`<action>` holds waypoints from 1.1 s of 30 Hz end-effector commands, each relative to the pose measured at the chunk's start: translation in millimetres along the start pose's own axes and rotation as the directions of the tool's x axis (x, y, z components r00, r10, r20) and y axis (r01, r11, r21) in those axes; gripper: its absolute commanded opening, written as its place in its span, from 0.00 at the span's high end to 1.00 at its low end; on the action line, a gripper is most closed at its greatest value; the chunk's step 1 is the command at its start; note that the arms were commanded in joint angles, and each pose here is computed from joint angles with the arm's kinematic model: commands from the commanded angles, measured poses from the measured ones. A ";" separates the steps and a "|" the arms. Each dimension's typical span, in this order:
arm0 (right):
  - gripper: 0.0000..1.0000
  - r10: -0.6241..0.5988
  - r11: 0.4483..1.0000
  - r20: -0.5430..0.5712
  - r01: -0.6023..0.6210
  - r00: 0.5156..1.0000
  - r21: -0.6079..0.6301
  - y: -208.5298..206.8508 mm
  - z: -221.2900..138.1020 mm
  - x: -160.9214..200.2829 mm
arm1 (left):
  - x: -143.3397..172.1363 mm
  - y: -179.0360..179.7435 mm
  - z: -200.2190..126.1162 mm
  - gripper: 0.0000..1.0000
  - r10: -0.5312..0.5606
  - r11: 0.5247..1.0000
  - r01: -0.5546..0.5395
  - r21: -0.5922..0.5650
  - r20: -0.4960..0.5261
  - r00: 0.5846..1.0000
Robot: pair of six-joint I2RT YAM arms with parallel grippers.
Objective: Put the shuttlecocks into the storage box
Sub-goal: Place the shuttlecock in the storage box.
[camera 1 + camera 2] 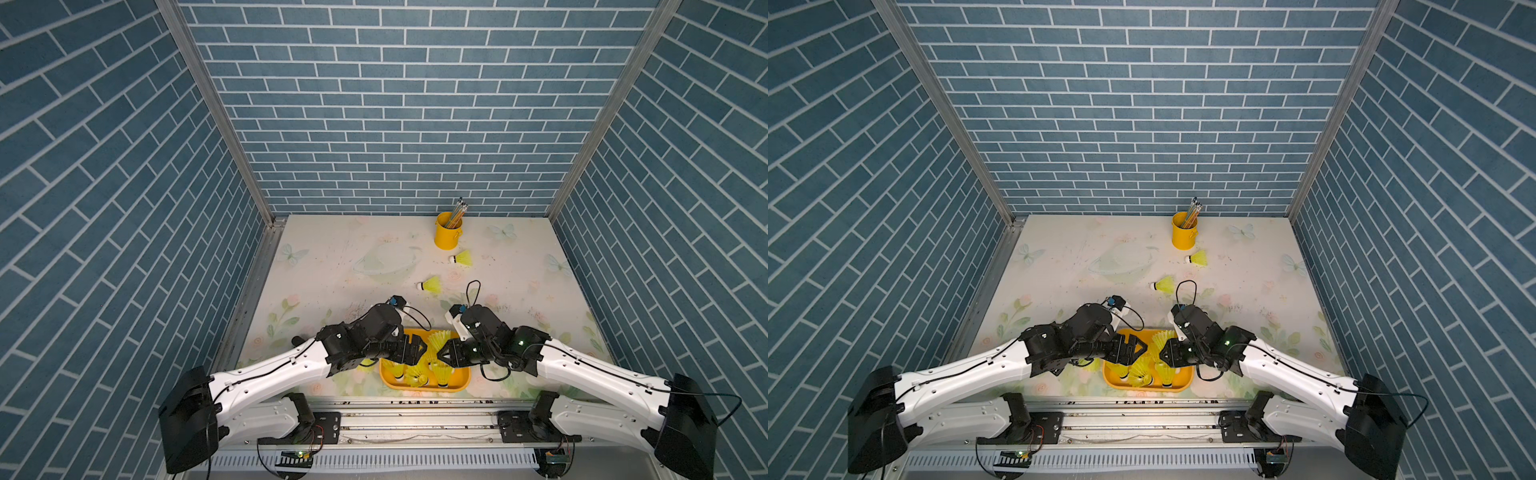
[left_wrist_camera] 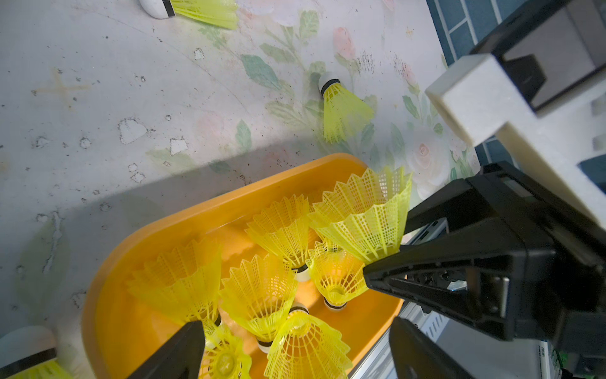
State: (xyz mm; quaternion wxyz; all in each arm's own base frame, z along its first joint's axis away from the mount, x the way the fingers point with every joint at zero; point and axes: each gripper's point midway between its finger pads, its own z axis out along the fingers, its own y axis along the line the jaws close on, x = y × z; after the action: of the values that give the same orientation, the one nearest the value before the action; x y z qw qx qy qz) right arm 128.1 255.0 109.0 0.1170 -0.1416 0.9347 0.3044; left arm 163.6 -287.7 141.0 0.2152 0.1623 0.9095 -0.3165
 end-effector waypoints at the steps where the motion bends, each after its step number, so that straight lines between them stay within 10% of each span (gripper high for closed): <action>1: 0.84 0.028 0.999 0.005 -0.029 1.000 0.037 -8.9 5.8 3.0 | 6.4 2.8 4.8 0.06 0.002 1.000 -0.002 -0.013 -0.015 1.000; 33: 0.58 0.009 0.997 -0.023 -0.007 1.000 0.072 -5.4 0.5 7.4 | 11.8 -1.0 8.1 0.06 0.020 1.000 -0.020 -0.007 -0.025 0.999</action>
State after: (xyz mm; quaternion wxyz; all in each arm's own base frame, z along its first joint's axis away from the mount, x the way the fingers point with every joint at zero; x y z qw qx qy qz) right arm 120.9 251.0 92.0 0.0997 -0.1418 0.9466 0.2719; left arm 155.9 -291.6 134.2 0.2062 0.1727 0.9111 -0.3124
